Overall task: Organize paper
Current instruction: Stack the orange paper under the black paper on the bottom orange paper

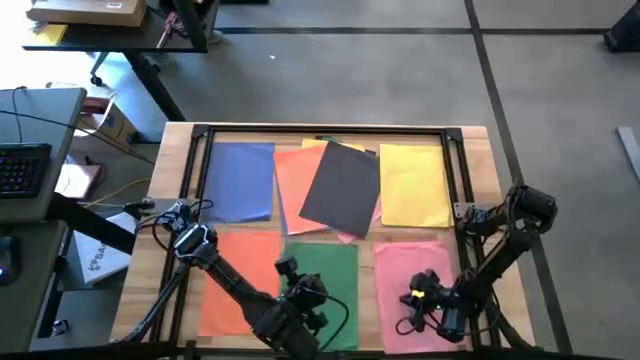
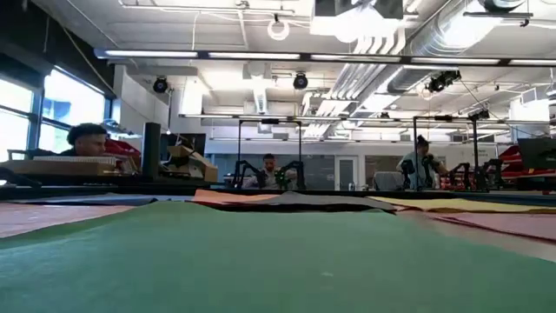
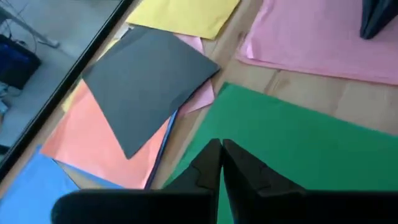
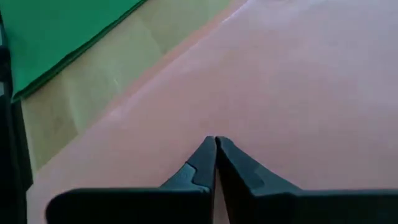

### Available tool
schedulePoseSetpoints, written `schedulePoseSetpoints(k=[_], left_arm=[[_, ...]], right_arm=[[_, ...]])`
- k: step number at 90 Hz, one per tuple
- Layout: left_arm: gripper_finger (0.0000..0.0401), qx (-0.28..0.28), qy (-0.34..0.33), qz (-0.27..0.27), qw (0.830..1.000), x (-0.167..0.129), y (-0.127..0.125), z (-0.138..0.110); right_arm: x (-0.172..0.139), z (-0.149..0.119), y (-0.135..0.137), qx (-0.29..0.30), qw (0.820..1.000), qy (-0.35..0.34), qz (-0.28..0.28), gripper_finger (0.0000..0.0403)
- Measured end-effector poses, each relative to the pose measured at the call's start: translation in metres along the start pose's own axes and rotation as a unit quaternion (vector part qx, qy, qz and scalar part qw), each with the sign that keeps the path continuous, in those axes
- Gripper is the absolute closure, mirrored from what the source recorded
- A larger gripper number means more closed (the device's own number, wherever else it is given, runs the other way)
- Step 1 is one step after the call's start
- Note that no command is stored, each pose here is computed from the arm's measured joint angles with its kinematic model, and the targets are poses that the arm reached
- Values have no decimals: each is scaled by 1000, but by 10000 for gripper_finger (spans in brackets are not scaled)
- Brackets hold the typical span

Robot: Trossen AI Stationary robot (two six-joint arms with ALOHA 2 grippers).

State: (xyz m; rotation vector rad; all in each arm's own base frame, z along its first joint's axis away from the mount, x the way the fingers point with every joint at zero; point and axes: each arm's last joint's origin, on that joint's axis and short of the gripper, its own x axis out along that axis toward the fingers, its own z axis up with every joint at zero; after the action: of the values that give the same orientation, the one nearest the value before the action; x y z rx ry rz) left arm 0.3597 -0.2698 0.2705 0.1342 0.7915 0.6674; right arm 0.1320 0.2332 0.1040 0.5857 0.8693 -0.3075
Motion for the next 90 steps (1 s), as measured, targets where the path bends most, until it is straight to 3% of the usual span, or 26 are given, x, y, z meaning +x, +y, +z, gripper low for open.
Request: schedulePoseSetpoints(k=[38, 58, 78, 90], left_arm=[[401, -22, -27, 0, 999, -10, -3, -5], [401, -36, -35, 5, 999, -10, -2, -4], [400, -54, -52, 14, 997, -8, -1, -2], [384, -22, -92, 40, 995, -5, 3, 4]], right_arm=[[-3, 3, -1, -71, 997, -16, -32, 403], [-4, 3, 0, -80, 996, -19, -31, 403], [-19, 14, 15, -82, 996, -35, -24, 403], [-31, 26, 27, -99, 994, -48, -10, 403]])
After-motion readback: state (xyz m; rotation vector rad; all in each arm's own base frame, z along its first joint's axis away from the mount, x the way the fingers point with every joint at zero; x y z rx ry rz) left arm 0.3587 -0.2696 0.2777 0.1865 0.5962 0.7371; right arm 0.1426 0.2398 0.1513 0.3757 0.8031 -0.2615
